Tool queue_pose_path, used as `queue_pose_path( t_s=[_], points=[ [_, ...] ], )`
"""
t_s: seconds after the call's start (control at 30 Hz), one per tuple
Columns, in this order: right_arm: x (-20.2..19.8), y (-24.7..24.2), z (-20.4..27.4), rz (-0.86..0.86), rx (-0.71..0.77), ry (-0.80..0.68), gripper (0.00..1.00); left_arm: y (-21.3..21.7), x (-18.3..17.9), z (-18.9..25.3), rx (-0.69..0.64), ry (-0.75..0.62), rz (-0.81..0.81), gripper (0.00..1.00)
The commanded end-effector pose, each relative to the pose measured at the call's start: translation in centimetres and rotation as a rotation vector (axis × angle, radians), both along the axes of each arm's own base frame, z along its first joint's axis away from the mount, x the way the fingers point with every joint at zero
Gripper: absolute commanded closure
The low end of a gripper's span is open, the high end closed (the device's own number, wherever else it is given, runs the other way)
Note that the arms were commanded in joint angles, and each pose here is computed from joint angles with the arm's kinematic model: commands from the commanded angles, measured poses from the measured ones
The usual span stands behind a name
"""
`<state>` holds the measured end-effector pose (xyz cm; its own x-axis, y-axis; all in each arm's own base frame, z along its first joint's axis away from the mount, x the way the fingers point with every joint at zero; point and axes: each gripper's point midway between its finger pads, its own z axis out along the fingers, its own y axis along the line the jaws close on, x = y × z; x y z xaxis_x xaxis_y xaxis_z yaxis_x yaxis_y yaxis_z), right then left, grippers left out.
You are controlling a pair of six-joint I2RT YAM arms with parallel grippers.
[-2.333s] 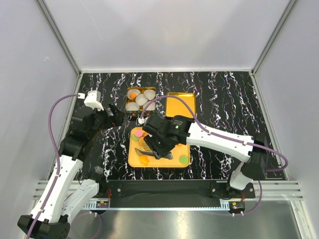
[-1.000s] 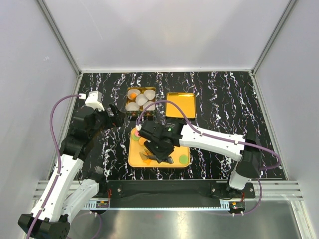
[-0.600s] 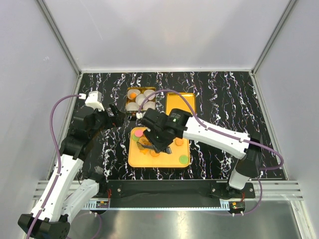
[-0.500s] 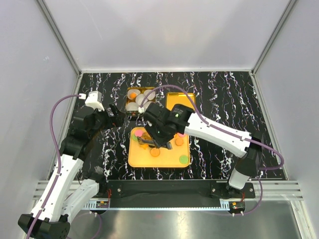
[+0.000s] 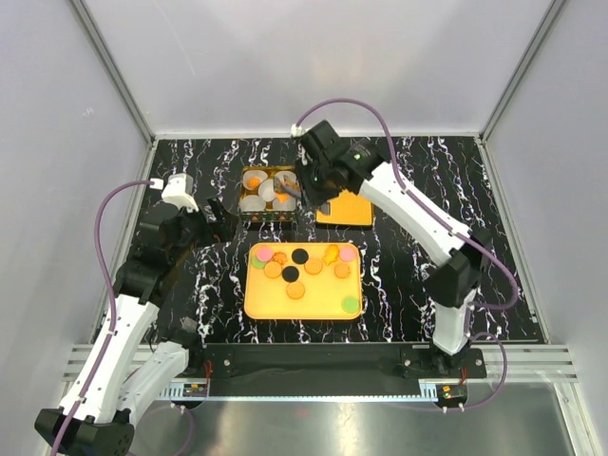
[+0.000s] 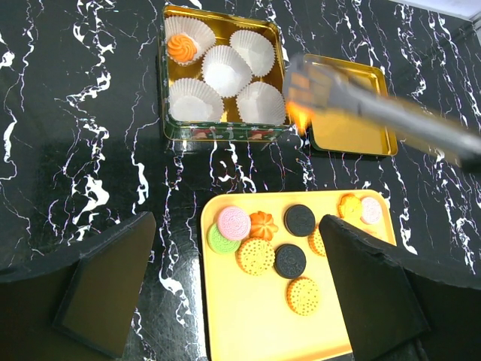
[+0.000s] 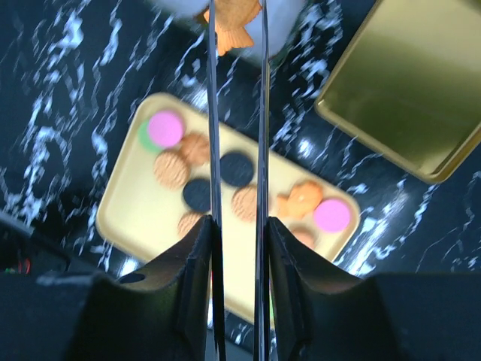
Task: Pack the cookies
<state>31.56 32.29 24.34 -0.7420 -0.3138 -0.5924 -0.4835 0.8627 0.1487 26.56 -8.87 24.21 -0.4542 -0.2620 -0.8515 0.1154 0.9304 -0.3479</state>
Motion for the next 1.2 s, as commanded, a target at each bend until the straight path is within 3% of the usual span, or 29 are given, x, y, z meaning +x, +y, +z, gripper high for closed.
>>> queue_pose_path(
  t_s=[0.0,0.2,0.37,1.17],
  points=[
    [5.8,0.1,1.2,-0.058,0.037,-0.122,0.69,-0.6,0.6,1.4,-0.031,-0.055,-0.021,0.01],
    [12.2,0.3,-1.2,-0.124,0.027,-0.149,0.69,-0.6,0.6,1.3,-0.034,-0.051,-0.020,0.01],
    [14.4,1.2,-3.1,-0.137,0.042,-0.139,0.69,-0.6,0.6,1.1,-0.030,-0.046,-0.019,0.01],
    [12.1,1.7,-5.0,-0.121,0.033,-0.077,0.67,-0.8,0.5,1.4,-0.039,-0.054,-0.032,0.01]
  ],
)
